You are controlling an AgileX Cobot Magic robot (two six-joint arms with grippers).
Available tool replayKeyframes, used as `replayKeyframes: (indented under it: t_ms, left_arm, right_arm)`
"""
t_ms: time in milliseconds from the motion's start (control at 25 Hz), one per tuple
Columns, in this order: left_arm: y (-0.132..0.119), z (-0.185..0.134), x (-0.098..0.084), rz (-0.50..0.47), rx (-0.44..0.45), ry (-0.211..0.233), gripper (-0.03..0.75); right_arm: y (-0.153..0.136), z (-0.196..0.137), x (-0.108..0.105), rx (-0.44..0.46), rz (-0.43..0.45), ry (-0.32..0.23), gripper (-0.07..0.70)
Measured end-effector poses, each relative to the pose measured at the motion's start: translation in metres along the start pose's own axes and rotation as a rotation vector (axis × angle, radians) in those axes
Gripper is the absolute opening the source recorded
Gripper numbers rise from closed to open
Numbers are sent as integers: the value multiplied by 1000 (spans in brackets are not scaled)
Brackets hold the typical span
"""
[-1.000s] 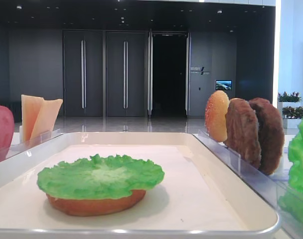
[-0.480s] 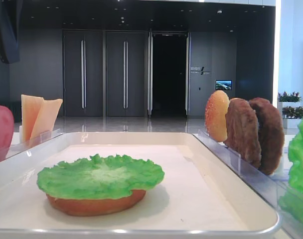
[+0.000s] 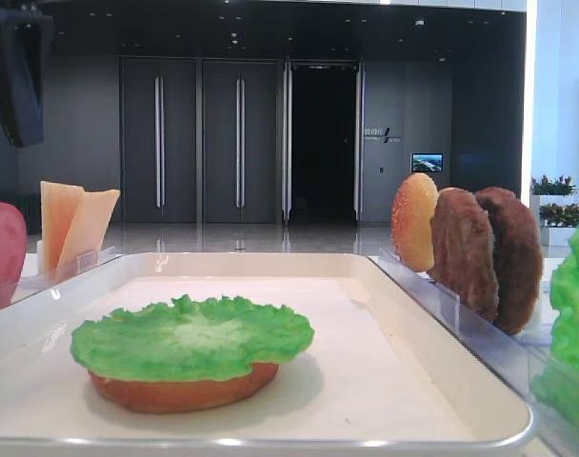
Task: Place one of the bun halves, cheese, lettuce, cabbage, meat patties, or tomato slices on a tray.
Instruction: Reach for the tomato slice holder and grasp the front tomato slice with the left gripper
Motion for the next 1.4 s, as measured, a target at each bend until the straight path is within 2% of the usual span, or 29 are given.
replayKeyframes:
  t_ms: [200,560,1160,1400]
  left_arm:
    - [-17,-1,-1,27,46,-4,470]
    - [-40,3,1,77,49,-15,471]
    - [-47,6,-1,65,35,-16,471]
    - [-63,3,-1,90,78,-22,471]
  right_arm:
    - [0,0,0,0,0,0,365]
    - [0,0,0,0,0,0,365]
    - [0,0,0,0,0,0,365]
    - [0,0,0,0,0,0,365]
Point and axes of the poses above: a point on each arm's last joint axis where the gripper is mounted, y pointing back along that axis away from the gripper, x along the wrist's bending axis when the last joint is at zero, z = x × y, the point moved 2 cm from there along -y, pointing out along that axis toward the gripper, and after that the axes turned 9 degrees about y, right-handed, at the moved point
